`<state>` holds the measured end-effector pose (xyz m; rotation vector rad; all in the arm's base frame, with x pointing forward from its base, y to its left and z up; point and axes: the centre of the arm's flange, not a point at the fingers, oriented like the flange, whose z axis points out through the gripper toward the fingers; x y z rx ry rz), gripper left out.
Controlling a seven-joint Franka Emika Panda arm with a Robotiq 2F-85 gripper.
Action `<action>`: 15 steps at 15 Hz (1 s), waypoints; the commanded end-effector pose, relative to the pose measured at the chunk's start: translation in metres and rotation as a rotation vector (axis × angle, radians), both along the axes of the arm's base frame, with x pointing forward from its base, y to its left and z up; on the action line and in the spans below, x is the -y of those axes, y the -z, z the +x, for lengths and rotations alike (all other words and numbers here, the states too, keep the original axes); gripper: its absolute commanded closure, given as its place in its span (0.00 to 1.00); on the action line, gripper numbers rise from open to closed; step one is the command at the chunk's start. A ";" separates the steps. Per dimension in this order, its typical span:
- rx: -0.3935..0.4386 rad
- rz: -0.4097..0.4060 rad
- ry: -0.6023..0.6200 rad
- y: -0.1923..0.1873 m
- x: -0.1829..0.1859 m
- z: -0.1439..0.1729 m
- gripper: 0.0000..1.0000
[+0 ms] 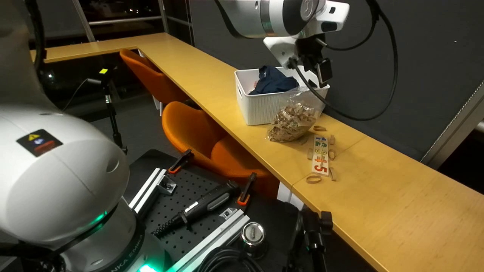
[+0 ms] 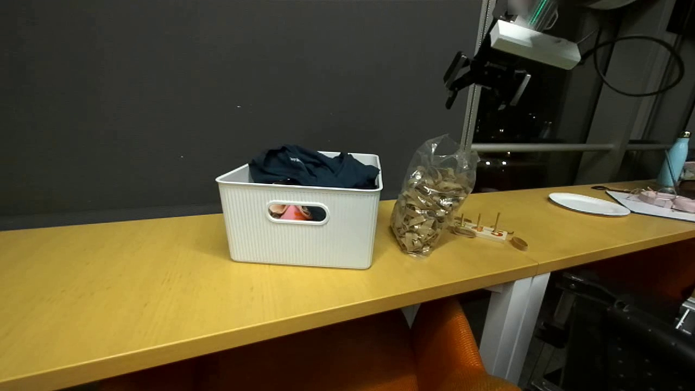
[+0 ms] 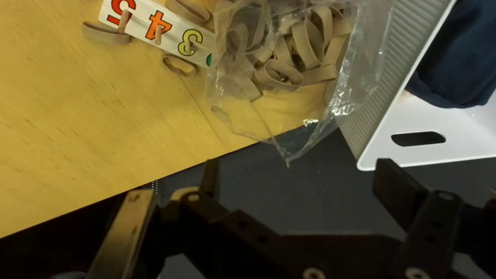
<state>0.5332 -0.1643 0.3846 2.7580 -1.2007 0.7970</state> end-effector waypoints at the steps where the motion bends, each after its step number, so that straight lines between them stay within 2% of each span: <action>1: 0.041 -0.014 0.056 -0.018 0.018 -0.033 0.00; 5: 0.015 0.027 0.146 -0.011 0.070 -0.064 0.00; 8: -0.038 0.058 0.196 0.020 0.103 -0.081 0.00; 12: -0.106 0.100 0.222 0.067 0.114 -0.107 0.00; 15: -0.165 0.145 0.214 0.100 0.124 -0.098 0.00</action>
